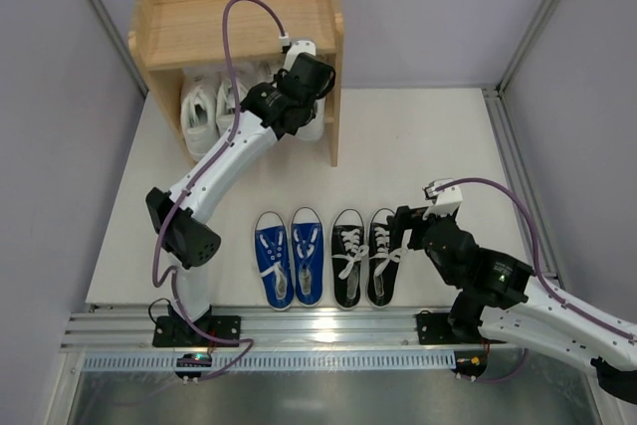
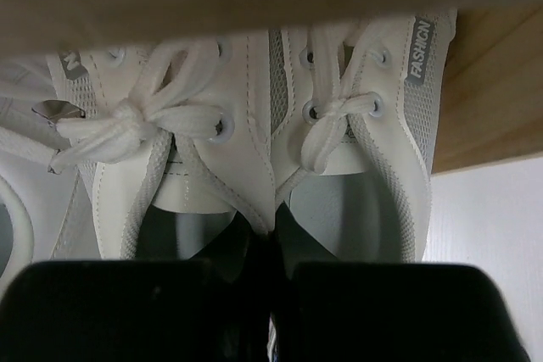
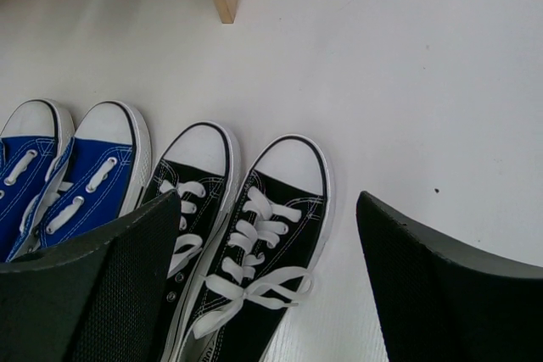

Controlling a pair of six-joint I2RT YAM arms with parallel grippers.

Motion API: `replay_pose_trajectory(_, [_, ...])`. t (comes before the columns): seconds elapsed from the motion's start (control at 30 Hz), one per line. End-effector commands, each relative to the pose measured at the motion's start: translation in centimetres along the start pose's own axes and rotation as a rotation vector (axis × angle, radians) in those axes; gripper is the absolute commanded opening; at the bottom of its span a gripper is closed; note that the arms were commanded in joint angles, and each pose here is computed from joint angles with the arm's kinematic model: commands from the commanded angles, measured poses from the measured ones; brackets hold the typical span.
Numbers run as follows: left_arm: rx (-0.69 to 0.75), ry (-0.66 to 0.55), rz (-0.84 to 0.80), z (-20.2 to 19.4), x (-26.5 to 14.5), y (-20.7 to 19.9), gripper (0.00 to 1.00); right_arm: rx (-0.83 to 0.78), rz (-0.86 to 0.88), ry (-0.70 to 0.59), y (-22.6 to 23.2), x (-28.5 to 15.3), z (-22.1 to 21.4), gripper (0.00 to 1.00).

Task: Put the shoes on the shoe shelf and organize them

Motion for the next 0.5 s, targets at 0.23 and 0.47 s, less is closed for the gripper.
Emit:
replay_pose_trajectory(0.23, [-0.290, -0.278, -0.131, 7.8, 0.2, -1.6, 0.00, 0.032, 0.025, -0.015, 0.2, -0.1, -0.1, 0.85])
replay_pose_trajectory(0.47, [-0.249, -0.162, -0.247, 5.0, 2.8, -2.4, 0.00, 0.037, 0.042, -0.009, 0.7, 0.2, -0.3, 0.85])
Point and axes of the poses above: each gripper's point midway between its finger pads, its own x axis out along the fingers, its own y axis along the line the jaws close on, z = x × y, the point moved 7 cm from there along -x, back along the fingers, and after that the axes turned 9 degrees about -x, right-handed, at the moved point
